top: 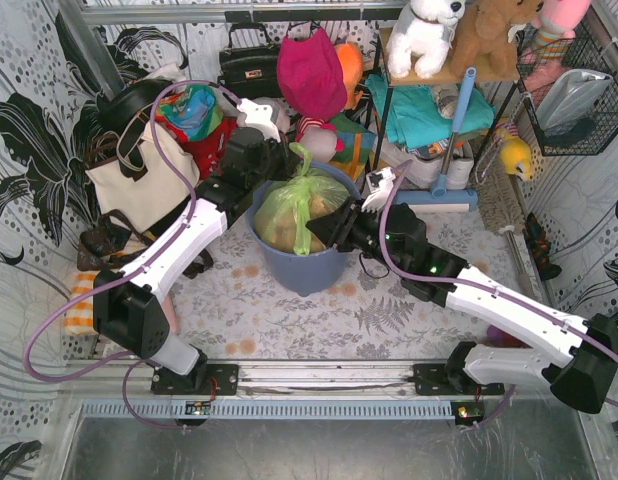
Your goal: Tie the trash bag
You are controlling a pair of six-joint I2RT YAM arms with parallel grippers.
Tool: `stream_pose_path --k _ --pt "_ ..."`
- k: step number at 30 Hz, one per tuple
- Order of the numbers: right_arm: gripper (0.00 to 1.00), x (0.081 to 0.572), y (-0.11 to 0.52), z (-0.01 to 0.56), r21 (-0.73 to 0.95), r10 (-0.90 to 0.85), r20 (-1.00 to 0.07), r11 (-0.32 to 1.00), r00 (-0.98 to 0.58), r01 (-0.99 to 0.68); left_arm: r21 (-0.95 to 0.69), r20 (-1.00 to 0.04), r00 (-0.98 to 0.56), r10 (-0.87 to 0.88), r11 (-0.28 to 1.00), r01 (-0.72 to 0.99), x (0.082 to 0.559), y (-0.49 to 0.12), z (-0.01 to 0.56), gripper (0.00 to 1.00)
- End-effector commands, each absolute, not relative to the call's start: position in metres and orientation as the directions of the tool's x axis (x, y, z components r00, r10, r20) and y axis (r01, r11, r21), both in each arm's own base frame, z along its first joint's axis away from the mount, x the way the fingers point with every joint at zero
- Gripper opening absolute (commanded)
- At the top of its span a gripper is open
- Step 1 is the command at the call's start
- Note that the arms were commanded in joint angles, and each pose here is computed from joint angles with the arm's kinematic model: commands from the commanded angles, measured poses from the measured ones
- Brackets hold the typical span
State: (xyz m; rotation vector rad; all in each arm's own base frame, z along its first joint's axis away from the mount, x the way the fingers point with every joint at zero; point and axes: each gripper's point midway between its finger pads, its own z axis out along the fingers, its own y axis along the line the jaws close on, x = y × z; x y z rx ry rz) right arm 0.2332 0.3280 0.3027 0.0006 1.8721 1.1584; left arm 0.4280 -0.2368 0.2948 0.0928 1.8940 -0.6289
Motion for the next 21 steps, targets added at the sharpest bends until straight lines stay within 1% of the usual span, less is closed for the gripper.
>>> stream_pose_path --k 1,5,10,12,15,17,21 --pt "0.29 0.235 0.340 0.321 0.736 0.450 -0.672 0.494 -0.587 -0.463 -0.382 -0.881 -0.419 -0.218 0.850 0.362 0.427 -0.239 0.297 0.00" --pt "0.29 0.234 0.347 0.328 0.746 0.457 -0.664 0.458 -0.592 -0.484 -0.380 -0.883 -0.418 -0.215 0.851 0.363 0.427 -0.239 0.298 0.00" --pt "0.27 0.236 0.350 0.332 0.744 0.459 -0.667 0.451 -0.586 -0.493 -0.386 -0.879 -0.425 -0.218 0.848 0.363 0.425 -0.239 0.296 0.00" --pt "0.16 0.235 0.351 0.335 0.745 0.459 -0.667 0.441 -0.588 -0.500 -0.387 -0.878 -0.426 -0.219 0.848 0.362 0.425 -0.239 0.296 0.00" --pt "0.03 0.232 0.352 0.343 0.748 0.468 -0.664 0.408 -0.583 -0.523 -0.387 -0.878 -0.424 -0.220 0.849 0.360 0.425 -0.238 0.296 0.00" --pt "0.00 0.229 0.352 0.348 0.752 0.482 -0.657 0.377 -0.579 -0.540 -0.385 -0.880 -0.422 -0.220 0.850 0.360 0.425 -0.238 0.296 0.00" --pt "0.00 0.221 0.350 0.363 0.752 0.513 -0.647 0.312 -0.564 -0.580 -0.385 -0.880 -0.422 -0.220 0.850 0.360 0.425 -0.238 0.297 0.00"
